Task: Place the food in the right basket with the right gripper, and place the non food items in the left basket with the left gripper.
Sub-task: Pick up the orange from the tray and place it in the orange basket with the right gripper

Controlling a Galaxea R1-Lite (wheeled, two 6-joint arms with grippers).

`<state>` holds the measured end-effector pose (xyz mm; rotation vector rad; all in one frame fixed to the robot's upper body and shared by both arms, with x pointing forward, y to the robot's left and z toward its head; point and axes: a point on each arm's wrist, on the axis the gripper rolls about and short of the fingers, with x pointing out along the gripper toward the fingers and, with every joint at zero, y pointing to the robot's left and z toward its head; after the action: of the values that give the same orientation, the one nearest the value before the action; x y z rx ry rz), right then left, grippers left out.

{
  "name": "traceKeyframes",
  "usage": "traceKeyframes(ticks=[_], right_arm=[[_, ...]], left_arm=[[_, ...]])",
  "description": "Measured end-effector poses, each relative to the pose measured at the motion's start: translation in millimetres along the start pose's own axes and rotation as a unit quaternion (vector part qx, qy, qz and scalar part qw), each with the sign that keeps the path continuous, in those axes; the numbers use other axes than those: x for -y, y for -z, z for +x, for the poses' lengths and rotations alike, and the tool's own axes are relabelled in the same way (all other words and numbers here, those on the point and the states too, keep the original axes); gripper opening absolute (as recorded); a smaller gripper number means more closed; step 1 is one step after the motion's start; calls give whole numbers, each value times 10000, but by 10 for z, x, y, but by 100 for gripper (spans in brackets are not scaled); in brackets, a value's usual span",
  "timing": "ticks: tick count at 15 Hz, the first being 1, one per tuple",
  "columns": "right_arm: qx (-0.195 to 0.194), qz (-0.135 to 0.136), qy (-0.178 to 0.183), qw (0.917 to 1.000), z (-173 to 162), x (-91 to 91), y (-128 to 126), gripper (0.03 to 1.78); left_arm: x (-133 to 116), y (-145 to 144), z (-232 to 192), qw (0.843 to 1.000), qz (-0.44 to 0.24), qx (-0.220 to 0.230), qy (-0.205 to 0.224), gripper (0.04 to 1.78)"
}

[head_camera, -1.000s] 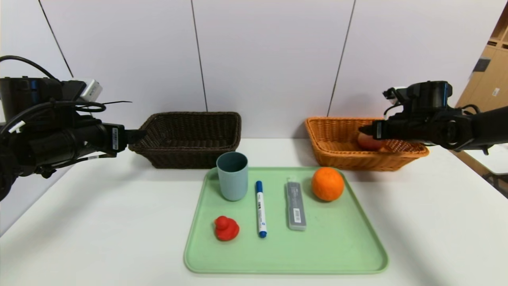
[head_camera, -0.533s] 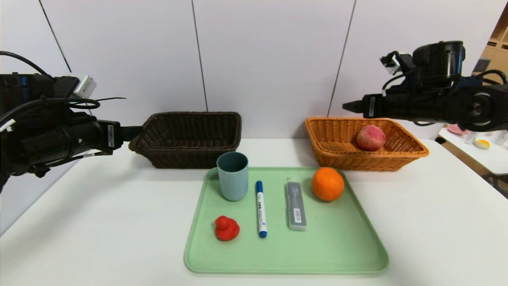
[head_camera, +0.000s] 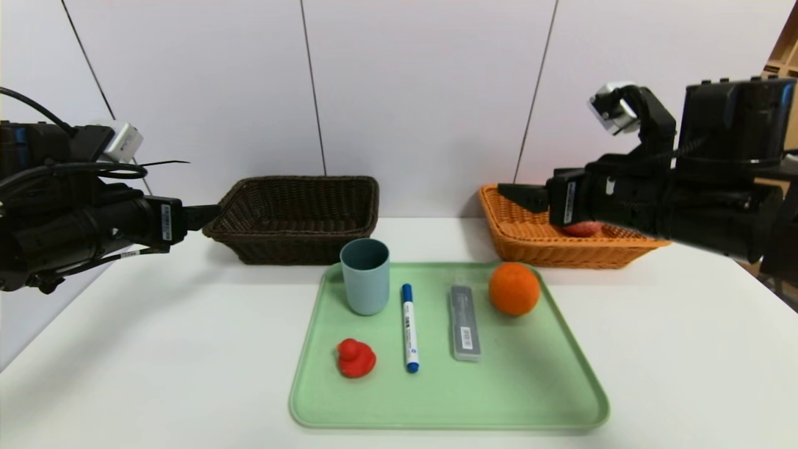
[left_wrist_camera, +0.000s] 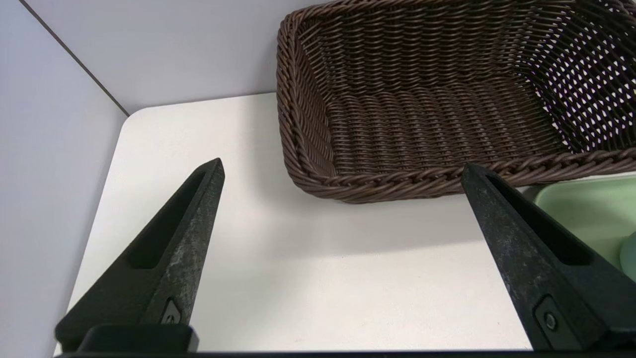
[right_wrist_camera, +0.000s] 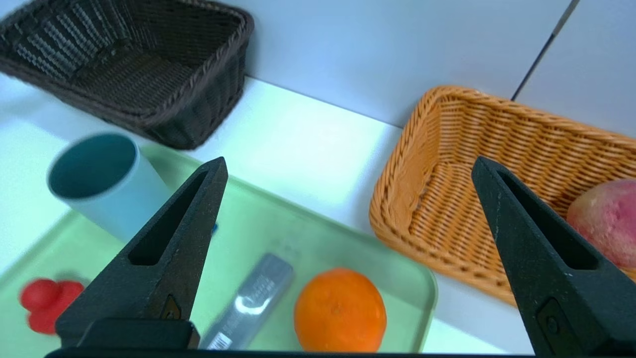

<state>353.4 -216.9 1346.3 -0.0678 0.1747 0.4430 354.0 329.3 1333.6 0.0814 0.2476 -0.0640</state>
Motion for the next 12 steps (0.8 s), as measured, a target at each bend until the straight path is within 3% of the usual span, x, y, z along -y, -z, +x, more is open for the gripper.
traceKeyframes(ticks=[5,8,12], right_arm=[[486,-178,4,9987,-271,-41,667,169],[846,-165,17,9963,-374,-50,878,169],[920,-155,21,9956,-363,-57,1093,169]], left_arm=[[11,94,-77,9999,7,-112,2,169],[16,139,-106,9999,7,-173,0,169],[20,168,-139,9998,-8,-201,2,169]])
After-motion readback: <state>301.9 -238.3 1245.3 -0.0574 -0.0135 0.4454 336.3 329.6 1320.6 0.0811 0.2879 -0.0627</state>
